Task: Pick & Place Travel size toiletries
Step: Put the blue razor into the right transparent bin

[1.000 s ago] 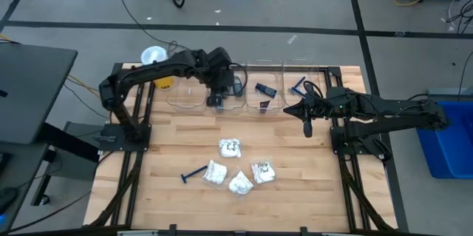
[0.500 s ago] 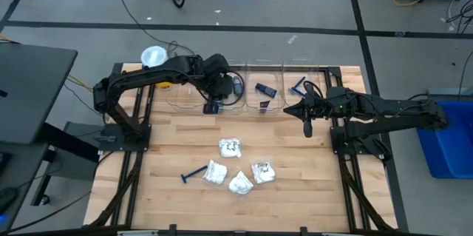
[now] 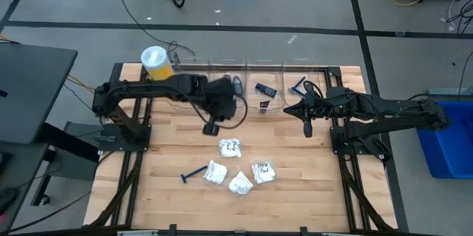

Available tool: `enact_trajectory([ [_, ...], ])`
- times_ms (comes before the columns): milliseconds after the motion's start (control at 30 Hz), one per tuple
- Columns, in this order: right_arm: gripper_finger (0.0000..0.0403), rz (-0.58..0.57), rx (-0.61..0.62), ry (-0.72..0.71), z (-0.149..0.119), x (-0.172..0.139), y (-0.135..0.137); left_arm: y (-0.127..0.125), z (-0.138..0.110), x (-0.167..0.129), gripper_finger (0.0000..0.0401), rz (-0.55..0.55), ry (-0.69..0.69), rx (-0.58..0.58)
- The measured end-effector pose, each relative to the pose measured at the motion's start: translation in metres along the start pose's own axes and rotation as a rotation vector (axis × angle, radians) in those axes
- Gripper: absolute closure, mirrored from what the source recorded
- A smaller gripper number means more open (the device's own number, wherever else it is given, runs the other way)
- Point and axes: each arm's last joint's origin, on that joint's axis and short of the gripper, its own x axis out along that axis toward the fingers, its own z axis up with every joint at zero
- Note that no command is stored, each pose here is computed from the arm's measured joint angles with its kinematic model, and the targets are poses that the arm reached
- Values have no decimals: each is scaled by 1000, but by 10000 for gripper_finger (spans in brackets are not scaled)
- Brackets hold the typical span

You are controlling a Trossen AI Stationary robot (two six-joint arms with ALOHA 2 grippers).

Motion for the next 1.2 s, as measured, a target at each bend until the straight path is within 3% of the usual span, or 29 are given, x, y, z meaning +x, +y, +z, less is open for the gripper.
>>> enact_trajectory([
  [233,396,0,0,0,0,0,0,-29,5,2,398,-35,31,15],
  [600,396,0,0,0,0,0,0,-51,8,4,397,-70,42,15],
  [1067,396,0,0,0,0,0,0,-118,10,1,399,-180,99,45],
  [1200,396,0,-9,0,0,0,0,-128,9,-1,399,-165,120,28],
])
